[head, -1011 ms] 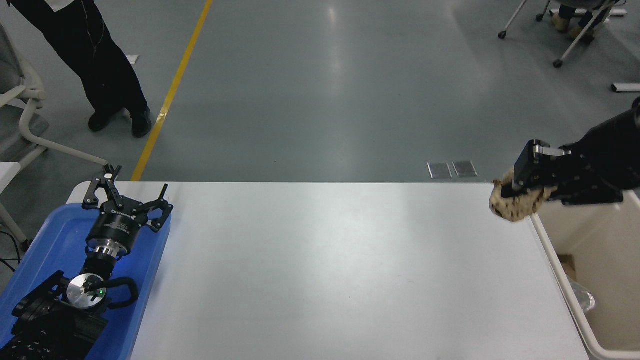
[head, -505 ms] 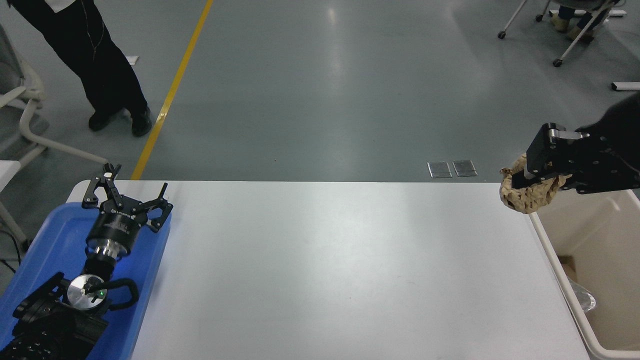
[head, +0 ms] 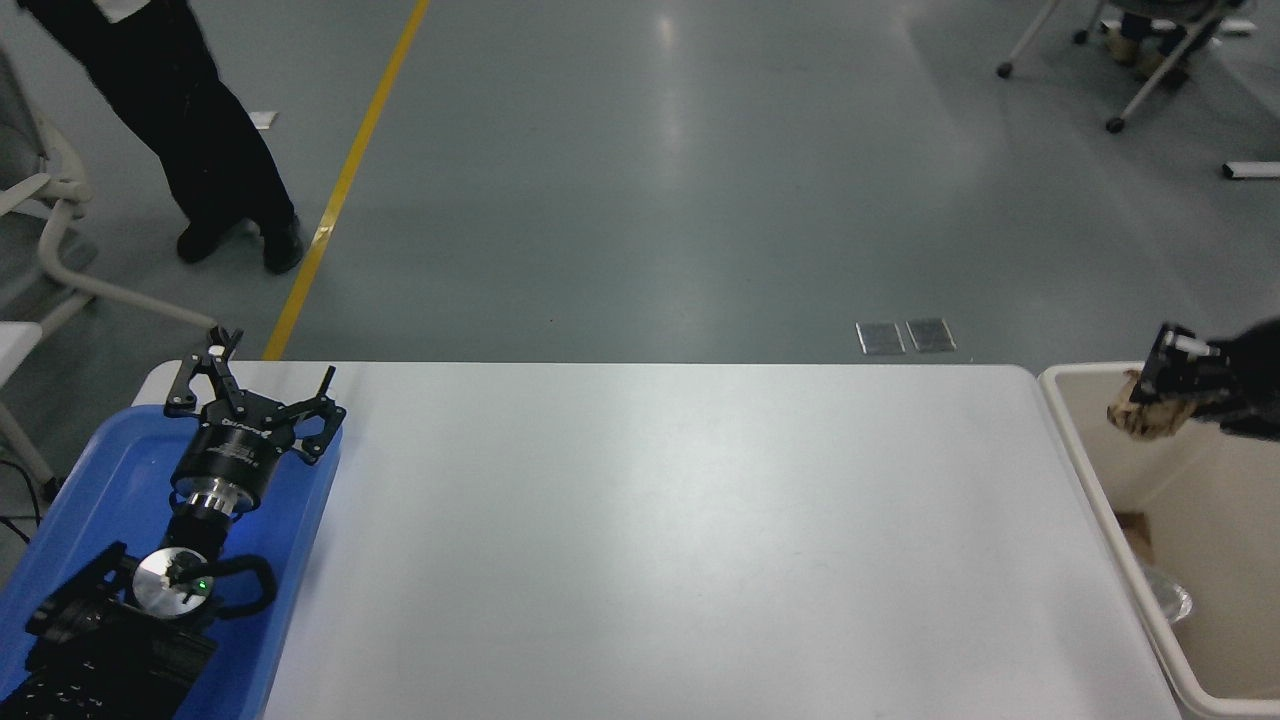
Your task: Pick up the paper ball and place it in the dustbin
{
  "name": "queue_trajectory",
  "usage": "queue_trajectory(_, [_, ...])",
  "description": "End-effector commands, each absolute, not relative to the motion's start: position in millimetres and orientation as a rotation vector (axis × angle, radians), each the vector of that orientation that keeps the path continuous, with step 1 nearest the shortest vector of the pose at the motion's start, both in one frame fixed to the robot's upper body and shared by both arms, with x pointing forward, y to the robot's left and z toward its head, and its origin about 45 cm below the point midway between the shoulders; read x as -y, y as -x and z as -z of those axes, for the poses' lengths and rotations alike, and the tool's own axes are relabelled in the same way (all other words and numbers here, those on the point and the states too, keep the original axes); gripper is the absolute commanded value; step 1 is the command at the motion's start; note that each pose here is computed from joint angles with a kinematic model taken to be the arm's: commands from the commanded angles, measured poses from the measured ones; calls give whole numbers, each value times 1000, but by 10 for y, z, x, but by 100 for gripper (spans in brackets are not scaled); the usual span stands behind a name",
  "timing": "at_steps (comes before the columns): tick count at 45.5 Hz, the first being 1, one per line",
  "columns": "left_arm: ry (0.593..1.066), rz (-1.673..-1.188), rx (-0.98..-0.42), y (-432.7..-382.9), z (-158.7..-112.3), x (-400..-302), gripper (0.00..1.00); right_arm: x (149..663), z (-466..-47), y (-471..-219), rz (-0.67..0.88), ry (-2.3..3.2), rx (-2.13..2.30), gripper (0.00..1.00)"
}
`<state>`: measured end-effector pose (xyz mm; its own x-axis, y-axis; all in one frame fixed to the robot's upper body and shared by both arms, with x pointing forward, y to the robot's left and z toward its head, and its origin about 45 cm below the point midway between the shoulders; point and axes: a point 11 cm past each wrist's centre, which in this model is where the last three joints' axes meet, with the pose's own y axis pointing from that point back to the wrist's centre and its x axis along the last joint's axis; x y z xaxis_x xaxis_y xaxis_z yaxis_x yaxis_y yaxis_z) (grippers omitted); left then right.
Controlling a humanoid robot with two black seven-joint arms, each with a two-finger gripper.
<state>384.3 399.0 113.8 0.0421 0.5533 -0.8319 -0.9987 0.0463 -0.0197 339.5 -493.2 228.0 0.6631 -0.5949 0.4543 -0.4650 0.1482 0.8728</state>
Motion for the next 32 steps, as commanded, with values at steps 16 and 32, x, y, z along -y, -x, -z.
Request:
queue_trajectory(16, [758, -1381, -764, -3843, -1139, -3991, 99, 5979, -756, -2561, 100, -1018, 1431, 0])
queue_trajectory(32, [759, -1382, -764, -3838, -1134, -3994, 99, 5599, -399, -2581, 82, -1039, 1464, 0])
